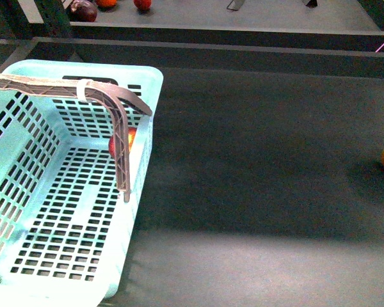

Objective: Pick apple with right arm and hold basket with left

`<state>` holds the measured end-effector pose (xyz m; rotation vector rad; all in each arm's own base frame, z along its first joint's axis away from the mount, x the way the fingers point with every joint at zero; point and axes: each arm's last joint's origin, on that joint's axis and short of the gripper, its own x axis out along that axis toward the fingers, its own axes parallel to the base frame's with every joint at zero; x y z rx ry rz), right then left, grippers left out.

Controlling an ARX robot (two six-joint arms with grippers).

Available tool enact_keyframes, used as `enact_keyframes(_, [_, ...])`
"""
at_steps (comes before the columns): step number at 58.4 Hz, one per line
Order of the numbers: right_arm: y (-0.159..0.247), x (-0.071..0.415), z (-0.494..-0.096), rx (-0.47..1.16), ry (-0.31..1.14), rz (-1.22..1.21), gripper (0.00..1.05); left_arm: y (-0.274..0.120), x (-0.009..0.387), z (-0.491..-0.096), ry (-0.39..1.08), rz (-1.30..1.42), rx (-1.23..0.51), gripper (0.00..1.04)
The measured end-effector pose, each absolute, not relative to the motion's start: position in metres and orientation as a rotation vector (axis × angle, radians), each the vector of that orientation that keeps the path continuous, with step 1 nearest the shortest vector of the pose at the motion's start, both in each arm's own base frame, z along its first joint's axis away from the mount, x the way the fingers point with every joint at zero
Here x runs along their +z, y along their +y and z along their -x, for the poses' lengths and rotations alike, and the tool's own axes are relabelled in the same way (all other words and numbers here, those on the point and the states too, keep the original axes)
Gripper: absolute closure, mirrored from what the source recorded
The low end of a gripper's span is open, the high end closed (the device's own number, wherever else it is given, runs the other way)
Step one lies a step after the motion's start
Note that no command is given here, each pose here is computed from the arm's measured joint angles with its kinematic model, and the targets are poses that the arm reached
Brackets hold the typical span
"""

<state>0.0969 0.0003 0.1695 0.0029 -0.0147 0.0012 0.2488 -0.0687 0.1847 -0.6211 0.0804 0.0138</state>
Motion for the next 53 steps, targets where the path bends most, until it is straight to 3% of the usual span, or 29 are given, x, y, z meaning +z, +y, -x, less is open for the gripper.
enact_keyframes(6, [0.0, 0.17, -0.097, 0.001, -0.015, -0.003, 0.09, -0.052, 0.191, -0.228, -0.007, 0.233, -0.009, 0.65])
enact_keyframes(19, [0.0, 0.17, -0.097, 0.001, -0.015, -0.003, 0.09, -0.031, 0.178, -0.197, 0.012, 0.043, -0.006, 1.02])
enact_keyframes(53, [0.0, 0.17, -0.097, 0.001, -0.015, -0.003, 0.09, -0.001, 0.165, -0.142, 0.01, 0.011, -0.005, 1.01])
